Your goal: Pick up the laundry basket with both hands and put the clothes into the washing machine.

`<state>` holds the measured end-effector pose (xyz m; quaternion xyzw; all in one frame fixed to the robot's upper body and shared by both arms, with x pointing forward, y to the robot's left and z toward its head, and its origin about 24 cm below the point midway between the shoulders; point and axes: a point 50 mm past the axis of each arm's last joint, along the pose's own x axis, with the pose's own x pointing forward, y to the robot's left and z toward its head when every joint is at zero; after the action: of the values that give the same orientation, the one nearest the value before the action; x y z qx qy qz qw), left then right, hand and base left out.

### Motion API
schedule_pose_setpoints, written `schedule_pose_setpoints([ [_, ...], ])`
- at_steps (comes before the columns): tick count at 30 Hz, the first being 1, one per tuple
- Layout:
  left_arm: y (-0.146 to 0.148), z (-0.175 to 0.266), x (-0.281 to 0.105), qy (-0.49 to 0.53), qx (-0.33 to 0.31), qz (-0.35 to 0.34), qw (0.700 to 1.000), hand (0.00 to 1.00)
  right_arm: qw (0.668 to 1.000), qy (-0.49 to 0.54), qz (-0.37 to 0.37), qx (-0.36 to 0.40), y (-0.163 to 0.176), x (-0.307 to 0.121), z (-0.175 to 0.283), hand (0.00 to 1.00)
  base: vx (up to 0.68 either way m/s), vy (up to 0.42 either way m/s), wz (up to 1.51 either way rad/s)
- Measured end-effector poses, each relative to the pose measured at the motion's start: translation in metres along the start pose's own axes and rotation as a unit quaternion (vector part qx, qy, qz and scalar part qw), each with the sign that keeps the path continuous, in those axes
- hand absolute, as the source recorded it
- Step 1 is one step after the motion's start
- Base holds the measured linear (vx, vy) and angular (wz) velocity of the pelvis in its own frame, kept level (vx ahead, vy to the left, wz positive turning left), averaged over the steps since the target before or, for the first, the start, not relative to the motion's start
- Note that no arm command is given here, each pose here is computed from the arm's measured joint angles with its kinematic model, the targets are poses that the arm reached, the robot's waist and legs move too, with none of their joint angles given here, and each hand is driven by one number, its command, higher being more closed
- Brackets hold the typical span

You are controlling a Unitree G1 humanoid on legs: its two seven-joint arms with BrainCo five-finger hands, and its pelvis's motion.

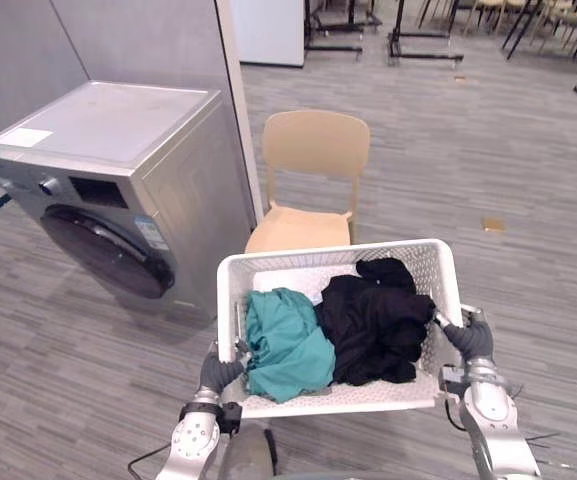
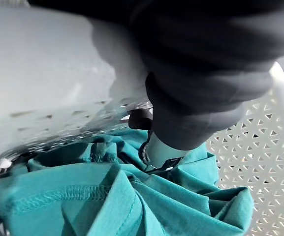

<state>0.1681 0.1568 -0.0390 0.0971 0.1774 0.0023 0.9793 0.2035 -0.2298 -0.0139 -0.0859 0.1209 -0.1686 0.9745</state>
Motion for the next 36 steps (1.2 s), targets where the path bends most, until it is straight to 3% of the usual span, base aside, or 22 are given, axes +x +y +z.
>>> schedule_pose_setpoints([
  [14, 0.014, -0.006, 0.003, 0.015, 0.044, -0.008, 0.999, 1.00, 0.999, 0.047, 0.020, 0.008, 0.014, -0.004, -0.023, 1.00, 0.42, 0.169, 0.09],
  [17, 0.000, -0.009, 0.006, 0.023, 0.036, -0.026, 0.999, 1.00, 0.998, 0.054, 0.007, -0.007, 0.001, -0.007, -0.028, 1.00, 0.32, -0.027, 0.37],
  [26, -0.002, -0.003, 0.006, 0.006, 0.024, -0.022, 0.999, 1.00, 1.000, 0.018, -0.006, -0.002, -0.008, -0.016, -0.013, 1.00, 0.18, 0.044, -0.12],
  [30, -0.002, -0.009, 0.006, 0.017, 0.037, -0.025, 0.999, 1.00, 0.999, 0.050, -0.012, 0.007, -0.004, -0.016, -0.028, 1.00, 0.08, 0.208, -0.16],
  [33, -0.004, -0.007, 0.014, 0.016, 0.043, -0.029, 0.999, 1.00, 0.998, 0.057, -0.011, 0.001, -0.004, -0.013, -0.031, 1.00, 0.04, 0.176, -0.17],
  [36, 0.000, 0.021, 0.043, -0.031, 0.060, -0.016, 0.998, 1.00, 0.999, 0.033, -0.017, 0.013, 0.006, 0.015, -0.014, 1.00, -0.08, 0.099, -0.34],
])
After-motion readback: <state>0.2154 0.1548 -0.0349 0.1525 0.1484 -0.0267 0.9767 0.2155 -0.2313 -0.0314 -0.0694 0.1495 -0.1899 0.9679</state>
